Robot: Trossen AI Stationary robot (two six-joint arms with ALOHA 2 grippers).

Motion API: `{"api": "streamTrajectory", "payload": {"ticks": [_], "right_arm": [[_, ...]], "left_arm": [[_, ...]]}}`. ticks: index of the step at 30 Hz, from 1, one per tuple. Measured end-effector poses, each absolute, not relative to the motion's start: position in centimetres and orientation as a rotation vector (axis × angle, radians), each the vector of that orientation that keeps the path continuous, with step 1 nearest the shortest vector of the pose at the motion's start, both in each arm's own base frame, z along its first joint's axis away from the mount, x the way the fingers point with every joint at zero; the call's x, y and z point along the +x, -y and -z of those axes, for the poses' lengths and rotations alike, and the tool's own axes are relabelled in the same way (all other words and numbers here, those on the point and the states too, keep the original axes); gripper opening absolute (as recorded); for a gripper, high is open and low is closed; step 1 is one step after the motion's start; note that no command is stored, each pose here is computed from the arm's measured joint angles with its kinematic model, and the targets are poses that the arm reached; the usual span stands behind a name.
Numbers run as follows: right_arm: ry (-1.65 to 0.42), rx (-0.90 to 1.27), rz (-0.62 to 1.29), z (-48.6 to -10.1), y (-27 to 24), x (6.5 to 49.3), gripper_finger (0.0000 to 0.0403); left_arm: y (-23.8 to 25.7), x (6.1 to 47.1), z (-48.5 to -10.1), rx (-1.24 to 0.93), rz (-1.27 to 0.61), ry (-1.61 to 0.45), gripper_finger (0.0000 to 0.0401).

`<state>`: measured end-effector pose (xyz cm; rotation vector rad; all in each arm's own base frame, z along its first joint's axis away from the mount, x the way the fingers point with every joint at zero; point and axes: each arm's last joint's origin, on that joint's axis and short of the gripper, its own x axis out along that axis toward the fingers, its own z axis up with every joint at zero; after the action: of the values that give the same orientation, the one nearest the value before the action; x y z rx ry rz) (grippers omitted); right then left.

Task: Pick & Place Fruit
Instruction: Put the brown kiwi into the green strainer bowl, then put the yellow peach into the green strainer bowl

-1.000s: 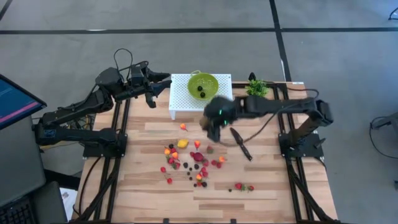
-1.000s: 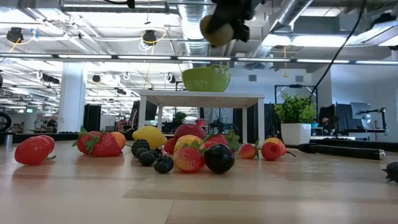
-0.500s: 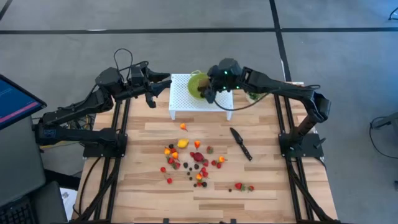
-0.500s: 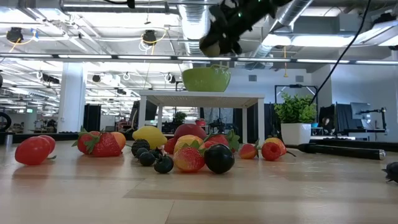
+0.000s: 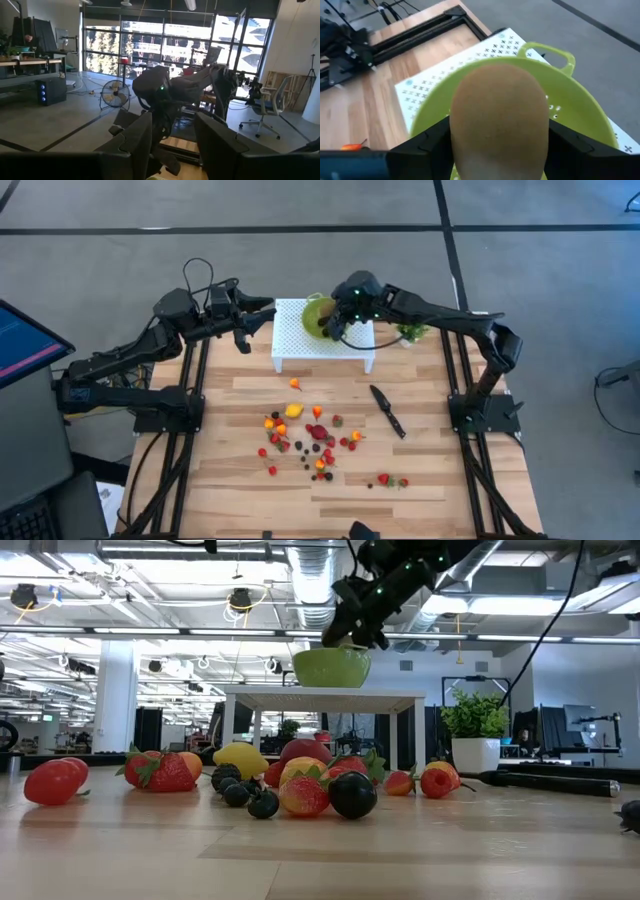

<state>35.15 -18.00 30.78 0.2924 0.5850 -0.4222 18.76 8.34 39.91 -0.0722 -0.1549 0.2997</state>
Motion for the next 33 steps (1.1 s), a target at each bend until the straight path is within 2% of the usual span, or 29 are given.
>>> {"api": "streamTrajectory", "payload": {"ticks": [13, 25, 33], "right_arm": [[-0.588, 0.256, 0.438, -31.3, 17.8, 35.1, 0.0270], [-0.565, 0.225, 0.363, -37.9, 14.7, 35.1, 0.0271], [-0.733, 0.215, 0.237, -39.5, 9.3, 34.9, 0.0271]], "left_arm": [[-8.3, 18.8, -39.9, -0.072, -0.300, 0.155, 0.0142], [-8.3, 18.8, -39.9, -0.072, -0.299, 0.155, 0.0142], [-8.3, 18.8, -39.9, -0.072, -0.299, 0.155, 0.0142]]}}
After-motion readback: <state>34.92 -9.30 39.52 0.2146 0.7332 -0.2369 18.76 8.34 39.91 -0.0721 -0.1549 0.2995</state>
